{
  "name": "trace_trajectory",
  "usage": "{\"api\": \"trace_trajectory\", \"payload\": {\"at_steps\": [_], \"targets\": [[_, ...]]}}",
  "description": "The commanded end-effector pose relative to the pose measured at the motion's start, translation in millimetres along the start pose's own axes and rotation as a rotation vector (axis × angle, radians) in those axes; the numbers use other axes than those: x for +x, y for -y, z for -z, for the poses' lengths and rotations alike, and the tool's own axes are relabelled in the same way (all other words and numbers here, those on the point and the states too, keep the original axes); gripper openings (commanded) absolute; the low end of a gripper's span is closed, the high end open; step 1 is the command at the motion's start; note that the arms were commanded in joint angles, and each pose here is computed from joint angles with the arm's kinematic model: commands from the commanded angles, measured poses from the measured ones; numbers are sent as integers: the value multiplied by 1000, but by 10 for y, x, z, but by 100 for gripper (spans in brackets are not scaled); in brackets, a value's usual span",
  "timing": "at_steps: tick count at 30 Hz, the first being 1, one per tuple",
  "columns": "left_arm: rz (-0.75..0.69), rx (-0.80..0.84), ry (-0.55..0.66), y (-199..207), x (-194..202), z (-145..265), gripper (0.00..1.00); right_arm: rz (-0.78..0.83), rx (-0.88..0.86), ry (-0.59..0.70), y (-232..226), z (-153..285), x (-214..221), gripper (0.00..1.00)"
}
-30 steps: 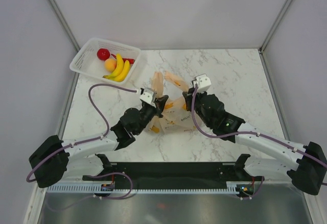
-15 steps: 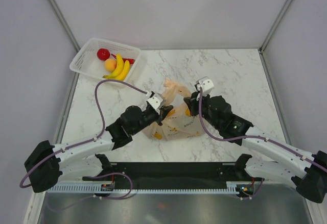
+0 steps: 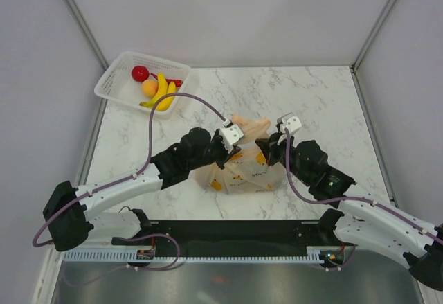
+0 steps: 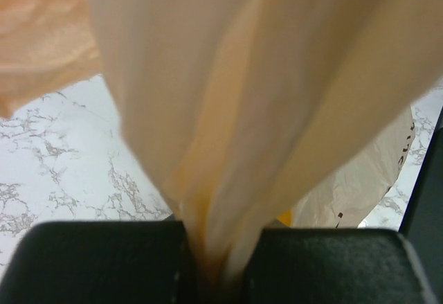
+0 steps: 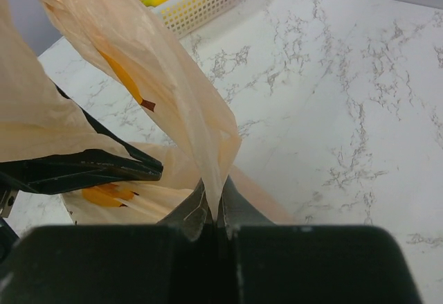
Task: Place the fake fruits into the plastic bag and tie a complex knot
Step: Tie the plastic bag at the center of the board.
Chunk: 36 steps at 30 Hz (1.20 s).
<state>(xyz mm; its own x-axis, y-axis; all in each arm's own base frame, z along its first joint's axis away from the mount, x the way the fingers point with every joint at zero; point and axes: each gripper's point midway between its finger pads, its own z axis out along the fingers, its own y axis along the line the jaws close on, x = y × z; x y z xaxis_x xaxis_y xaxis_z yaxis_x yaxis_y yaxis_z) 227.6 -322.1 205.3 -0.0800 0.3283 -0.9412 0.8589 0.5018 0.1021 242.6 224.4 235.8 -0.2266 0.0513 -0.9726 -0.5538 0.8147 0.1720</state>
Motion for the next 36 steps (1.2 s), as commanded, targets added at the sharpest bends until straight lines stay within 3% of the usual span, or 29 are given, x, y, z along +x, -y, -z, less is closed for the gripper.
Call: {"api": "trace_trajectory", "payload": {"at_steps": [1, 6, 22, 36], "targets": [[-62, 22, -159, -8, 294, 42, 2, -22, 112, 122, 236, 69, -286, 0], [-51, 27, -253, -1, 434, 22, 2, -50, 172, 168, 353, 147, -348, 0], [-76, 138, -396, 128, 552, -51, 2, -54, 92, 208, 233, 211, -381, 0], [-108, 129, -350, 90, 332, -76, 2, -1, 19, 82, 70, -37, -163, 0]]}}
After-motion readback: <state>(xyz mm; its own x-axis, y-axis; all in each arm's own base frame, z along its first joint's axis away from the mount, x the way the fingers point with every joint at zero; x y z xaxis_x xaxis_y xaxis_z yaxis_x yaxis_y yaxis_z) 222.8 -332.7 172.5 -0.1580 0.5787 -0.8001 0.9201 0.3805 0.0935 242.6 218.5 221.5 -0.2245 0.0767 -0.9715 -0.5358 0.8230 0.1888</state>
